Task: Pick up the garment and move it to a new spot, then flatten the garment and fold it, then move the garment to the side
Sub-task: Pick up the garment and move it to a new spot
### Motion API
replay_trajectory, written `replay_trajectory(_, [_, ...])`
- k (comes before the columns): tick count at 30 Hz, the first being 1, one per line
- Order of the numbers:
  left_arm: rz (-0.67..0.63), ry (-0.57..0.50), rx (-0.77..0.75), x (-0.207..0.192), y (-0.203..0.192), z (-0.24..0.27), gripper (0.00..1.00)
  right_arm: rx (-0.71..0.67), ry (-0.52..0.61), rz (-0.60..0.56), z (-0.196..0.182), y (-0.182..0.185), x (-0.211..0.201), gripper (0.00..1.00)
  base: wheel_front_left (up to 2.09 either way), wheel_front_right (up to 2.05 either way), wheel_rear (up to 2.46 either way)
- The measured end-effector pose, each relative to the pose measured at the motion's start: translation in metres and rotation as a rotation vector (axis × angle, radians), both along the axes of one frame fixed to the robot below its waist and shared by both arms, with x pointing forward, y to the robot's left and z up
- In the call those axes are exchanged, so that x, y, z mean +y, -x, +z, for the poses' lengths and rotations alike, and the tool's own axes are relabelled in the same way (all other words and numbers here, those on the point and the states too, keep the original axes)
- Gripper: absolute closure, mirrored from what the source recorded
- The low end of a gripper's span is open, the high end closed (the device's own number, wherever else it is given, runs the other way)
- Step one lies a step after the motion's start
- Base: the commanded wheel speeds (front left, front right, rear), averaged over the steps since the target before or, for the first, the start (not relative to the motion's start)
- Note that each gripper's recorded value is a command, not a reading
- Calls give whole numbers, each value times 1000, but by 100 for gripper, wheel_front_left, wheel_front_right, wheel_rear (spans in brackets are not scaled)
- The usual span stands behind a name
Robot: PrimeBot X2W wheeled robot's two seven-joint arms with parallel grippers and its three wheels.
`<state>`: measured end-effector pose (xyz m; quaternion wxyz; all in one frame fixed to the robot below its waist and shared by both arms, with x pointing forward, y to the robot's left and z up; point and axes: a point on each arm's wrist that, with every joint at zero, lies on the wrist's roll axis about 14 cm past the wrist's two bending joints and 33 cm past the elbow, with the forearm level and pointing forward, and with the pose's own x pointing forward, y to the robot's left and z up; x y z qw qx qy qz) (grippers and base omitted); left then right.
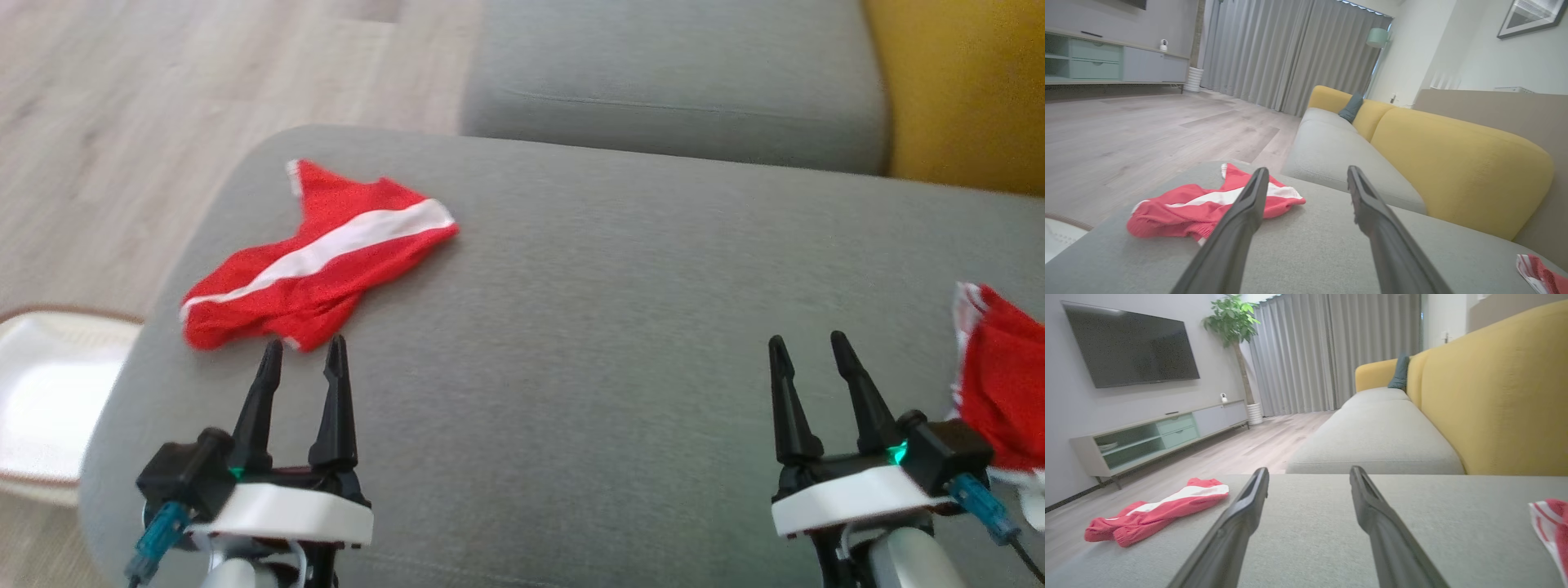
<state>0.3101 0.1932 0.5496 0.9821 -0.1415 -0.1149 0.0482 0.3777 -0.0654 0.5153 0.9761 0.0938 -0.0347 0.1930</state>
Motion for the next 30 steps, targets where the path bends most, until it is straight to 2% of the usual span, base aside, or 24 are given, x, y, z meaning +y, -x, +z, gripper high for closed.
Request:
replay_trajectory(18, [277, 2, 36, 71, 69, -16, 0, 49, -6, 333, -10, 17, 109, 0, 0, 0, 0])
replay_trajectory(30, [316, -18, 52, 85, 71, -18, 0, 80, 2, 331, -21, 17, 108, 0, 0, 0, 0])
